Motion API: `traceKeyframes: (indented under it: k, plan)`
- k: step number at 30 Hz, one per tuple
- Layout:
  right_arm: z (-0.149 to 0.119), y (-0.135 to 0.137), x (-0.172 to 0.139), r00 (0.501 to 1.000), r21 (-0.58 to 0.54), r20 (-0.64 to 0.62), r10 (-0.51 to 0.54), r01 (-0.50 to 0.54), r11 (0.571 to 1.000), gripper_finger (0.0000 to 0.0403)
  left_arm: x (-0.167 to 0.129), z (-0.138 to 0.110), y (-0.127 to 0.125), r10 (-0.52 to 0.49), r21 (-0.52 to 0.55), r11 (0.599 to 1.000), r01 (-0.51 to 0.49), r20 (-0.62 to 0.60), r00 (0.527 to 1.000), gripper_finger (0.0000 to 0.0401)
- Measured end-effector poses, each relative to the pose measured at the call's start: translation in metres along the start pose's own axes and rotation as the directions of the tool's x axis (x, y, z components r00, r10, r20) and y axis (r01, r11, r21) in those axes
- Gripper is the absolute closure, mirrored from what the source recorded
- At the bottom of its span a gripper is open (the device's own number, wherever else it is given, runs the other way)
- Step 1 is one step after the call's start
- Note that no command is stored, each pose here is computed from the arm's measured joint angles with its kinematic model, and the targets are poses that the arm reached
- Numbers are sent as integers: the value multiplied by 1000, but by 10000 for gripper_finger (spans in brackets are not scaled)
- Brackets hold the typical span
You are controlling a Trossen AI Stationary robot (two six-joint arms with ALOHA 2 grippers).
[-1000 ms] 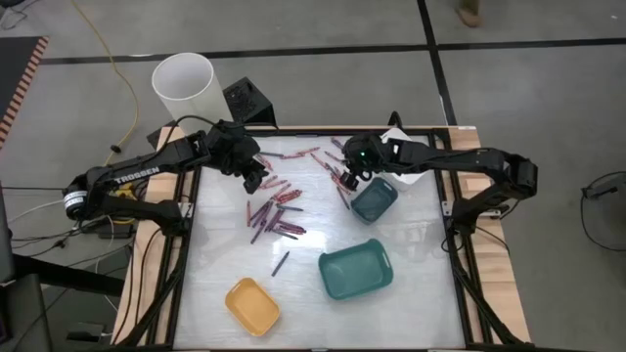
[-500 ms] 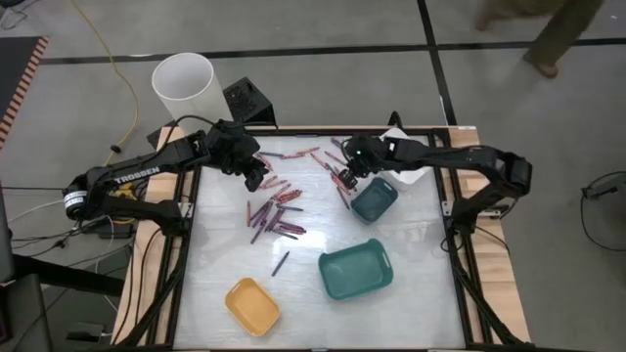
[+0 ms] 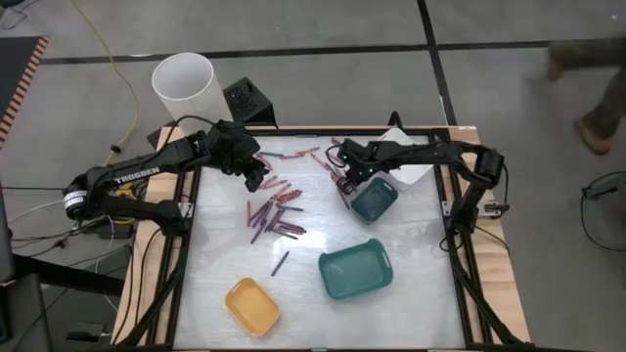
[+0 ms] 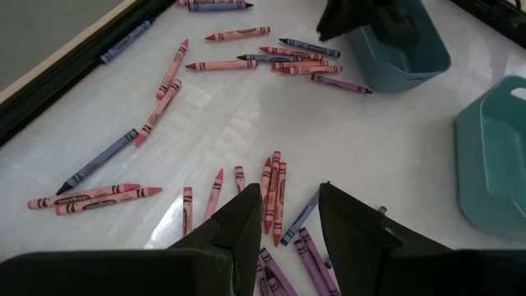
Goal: Sort crayons
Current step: Put the blue crayon into the white bin
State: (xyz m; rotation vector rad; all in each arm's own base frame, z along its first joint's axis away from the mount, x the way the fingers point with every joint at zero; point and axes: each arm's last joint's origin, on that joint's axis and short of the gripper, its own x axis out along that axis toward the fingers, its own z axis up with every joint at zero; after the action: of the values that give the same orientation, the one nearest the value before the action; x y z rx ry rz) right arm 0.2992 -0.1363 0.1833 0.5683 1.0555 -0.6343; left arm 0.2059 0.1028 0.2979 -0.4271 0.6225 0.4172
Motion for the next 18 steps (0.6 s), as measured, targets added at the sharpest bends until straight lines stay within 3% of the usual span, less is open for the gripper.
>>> traceKeyframes:
  k: [6, 18]
  plan:
    - [1, -6, 8, 998, 15, -45, 48, -48, 999, 323, 0, 0, 0, 0, 0, 1000, 0, 0, 1000, 289]
    - [1, -9, 11, 998, 19, -52, 25, -24, 1000, 197, 0, 0, 0, 0, 0, 1000, 0, 0, 1000, 289]
